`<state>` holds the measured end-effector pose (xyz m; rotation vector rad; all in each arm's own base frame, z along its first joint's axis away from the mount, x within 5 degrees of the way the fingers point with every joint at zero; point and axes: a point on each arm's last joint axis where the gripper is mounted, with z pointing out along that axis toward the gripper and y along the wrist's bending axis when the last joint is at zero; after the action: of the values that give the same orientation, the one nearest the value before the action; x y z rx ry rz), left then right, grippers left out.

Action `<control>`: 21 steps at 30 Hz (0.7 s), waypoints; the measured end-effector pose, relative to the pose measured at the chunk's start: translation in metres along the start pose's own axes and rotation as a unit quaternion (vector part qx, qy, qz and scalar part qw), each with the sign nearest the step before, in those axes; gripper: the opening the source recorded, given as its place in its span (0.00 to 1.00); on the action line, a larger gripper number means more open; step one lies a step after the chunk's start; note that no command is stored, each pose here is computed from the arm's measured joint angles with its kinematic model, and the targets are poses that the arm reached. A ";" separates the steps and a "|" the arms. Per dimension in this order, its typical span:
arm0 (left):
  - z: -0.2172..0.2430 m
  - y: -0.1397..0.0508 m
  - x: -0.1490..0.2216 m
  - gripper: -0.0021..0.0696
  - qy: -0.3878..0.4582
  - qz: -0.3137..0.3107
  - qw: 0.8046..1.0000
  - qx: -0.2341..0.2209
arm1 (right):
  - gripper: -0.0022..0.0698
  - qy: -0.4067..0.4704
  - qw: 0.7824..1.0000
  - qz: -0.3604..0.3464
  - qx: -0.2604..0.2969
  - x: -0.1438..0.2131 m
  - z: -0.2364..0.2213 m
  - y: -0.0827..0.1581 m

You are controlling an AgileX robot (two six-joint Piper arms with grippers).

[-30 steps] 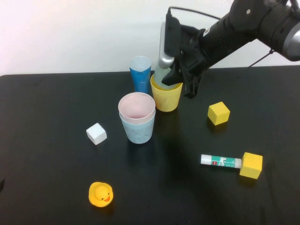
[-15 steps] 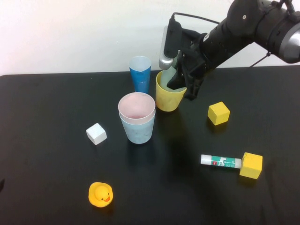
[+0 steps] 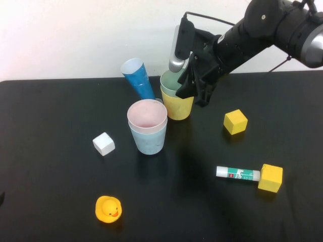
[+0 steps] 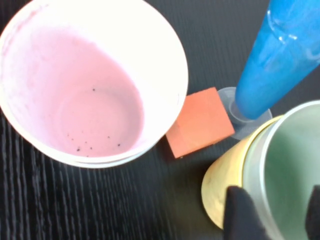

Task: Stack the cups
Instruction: Pick up the yellow cup

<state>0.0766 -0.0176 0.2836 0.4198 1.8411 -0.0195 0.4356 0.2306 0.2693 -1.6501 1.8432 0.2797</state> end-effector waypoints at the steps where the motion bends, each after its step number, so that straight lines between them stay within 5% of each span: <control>1: 0.000 0.000 0.000 0.03 0.000 0.000 1.000 0.000 | 0.43 0.000 1.000 -0.001 0.000 0.000 0.000 0.000; 7: 0.000 0.000 0.000 0.03 0.000 -0.001 1.000 0.000 | 0.61 0.000 1.000 -0.023 -0.001 0.000 0.001 0.000; 15: 0.000 0.000 0.000 0.03 -0.001 -0.002 1.000 0.000 | 0.62 0.012 1.000 -0.023 -0.017 0.015 0.029 0.000; 18: 0.000 0.000 0.000 0.03 -0.001 -0.002 1.000 0.000 | 0.51 0.015 0.999 -0.025 -0.015 0.019 0.039 -0.001; 21: 0.000 0.000 0.000 0.03 -0.001 -0.002 1.000 0.000 | 0.22 0.015 0.999 -0.033 -0.013 0.021 0.042 -0.002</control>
<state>0.0766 -0.0177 0.2838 0.4162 1.8390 -0.0229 0.4506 0.2364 0.2254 -1.7378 1.8104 0.2540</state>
